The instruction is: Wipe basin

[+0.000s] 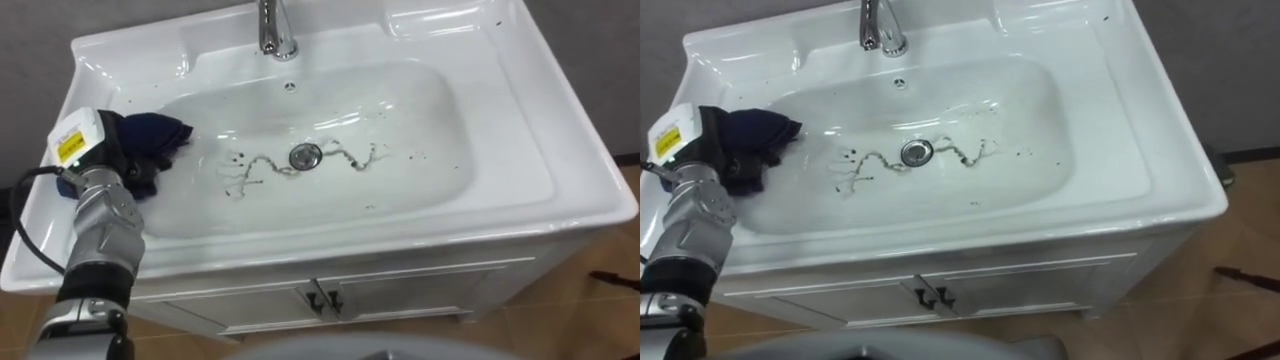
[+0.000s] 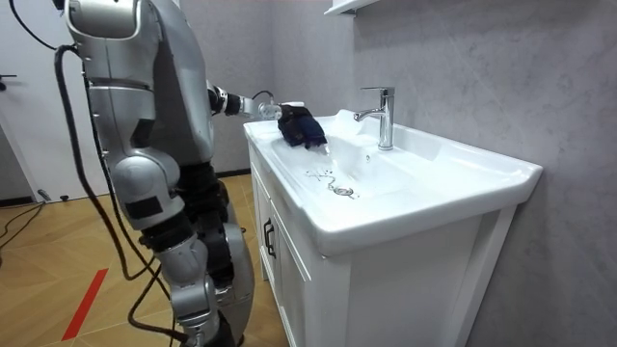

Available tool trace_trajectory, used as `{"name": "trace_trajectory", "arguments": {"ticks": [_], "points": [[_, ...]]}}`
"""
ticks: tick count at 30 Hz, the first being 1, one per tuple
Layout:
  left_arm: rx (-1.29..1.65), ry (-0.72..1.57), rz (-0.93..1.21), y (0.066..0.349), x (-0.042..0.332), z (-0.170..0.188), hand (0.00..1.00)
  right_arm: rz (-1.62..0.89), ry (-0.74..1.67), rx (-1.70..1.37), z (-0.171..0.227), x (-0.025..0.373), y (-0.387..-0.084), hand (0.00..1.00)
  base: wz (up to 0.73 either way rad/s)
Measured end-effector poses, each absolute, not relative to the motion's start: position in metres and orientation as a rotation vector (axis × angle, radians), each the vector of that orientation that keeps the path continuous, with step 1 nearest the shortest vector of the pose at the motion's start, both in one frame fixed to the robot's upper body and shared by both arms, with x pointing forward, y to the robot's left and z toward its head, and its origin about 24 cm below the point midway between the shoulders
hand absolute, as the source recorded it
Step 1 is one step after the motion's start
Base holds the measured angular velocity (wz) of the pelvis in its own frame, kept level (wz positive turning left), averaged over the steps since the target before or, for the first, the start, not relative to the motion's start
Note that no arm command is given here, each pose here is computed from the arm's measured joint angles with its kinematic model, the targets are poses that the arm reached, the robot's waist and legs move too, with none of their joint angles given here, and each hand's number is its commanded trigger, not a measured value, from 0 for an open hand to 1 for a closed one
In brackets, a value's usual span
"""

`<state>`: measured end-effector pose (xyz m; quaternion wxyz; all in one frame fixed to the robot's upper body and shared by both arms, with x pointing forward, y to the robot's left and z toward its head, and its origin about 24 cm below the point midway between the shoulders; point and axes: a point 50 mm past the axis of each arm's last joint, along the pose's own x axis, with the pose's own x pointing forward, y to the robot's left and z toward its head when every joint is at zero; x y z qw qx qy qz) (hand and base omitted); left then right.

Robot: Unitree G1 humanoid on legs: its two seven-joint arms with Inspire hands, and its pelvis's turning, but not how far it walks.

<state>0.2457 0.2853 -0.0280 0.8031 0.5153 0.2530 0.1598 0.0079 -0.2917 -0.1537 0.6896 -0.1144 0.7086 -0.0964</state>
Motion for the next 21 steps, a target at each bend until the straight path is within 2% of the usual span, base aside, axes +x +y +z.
{"name": "trace_trajectory", "arguments": {"ticks": [6,13,21], "points": [[1.004,0.468,0.311,0.27,0.252,-0.017,1.0,-0.227,1.573,-0.216,-0.156,0.012,-0.287,0.0,0.23],[0.964,0.3,0.184,0.227,0.265,0.003,1.0,-0.187,1.551,-0.238,-0.158,0.018,-0.282,0.0,0.2],[0.957,0.126,0.175,0.209,0.269,0.025,1.0,-0.124,1.549,-0.303,-0.16,0.021,-0.276,0.0,-0.02]]}}
